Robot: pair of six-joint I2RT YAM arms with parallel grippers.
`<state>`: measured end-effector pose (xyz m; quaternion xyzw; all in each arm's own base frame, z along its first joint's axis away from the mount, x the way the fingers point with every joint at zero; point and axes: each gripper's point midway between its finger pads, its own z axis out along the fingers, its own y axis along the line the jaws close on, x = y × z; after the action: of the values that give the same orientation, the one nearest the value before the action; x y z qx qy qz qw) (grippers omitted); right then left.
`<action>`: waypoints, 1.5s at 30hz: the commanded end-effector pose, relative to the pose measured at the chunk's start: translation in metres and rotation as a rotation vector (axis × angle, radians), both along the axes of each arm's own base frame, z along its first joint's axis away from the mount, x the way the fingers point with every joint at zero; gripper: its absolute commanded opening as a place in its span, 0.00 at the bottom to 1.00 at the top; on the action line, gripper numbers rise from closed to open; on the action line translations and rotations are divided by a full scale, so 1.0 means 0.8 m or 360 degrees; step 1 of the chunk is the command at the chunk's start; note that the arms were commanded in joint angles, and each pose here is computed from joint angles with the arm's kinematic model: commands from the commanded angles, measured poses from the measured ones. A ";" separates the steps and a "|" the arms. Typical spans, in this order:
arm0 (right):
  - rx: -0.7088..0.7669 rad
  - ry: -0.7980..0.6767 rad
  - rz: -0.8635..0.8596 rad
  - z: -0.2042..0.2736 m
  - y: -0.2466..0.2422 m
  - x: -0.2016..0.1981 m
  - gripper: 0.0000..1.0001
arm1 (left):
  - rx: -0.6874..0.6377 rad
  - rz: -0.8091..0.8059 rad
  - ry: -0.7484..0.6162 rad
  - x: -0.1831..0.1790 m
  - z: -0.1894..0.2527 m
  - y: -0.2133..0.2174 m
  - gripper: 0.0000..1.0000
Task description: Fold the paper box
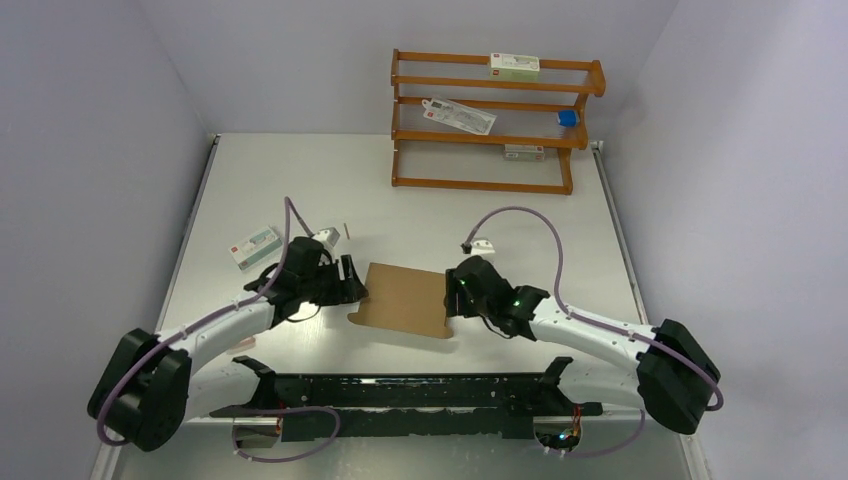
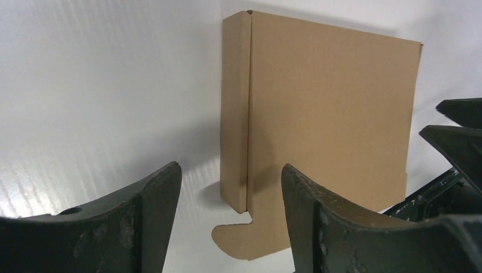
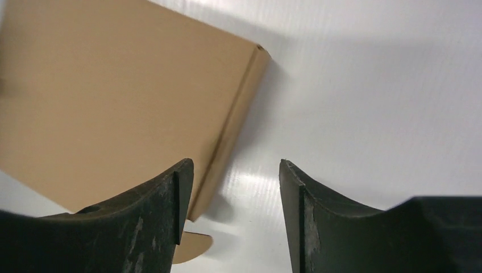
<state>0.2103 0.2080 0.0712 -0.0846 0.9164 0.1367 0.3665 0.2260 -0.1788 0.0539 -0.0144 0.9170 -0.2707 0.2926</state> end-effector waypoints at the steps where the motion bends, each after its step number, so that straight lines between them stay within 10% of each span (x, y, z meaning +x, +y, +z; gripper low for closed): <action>1: 0.0280 0.0112 0.0002 -0.013 0.017 -0.003 0.59 | -0.0009 -0.0055 -0.0038 0.008 -0.008 -0.014 0.69; 17: 0.0266 0.0227 0.0063 -0.086 0.028 0.060 0.43 | 0.0202 0.0053 -0.0063 0.041 -0.052 0.001 0.36; 24: 0.0159 0.0146 0.0117 -0.076 0.035 0.091 0.47 | 0.0424 0.0145 -0.0032 0.056 -0.080 0.025 0.37; 45: -0.0592 -0.0568 0.1040 0.036 0.123 0.018 0.71 | -0.0165 0.0513 -0.0414 0.087 0.122 0.080 0.97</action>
<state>0.2319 0.3128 0.1116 -0.3746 0.8016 0.1449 0.4428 0.3043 -0.1207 0.1464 -0.1249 0.8394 -0.2342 0.4743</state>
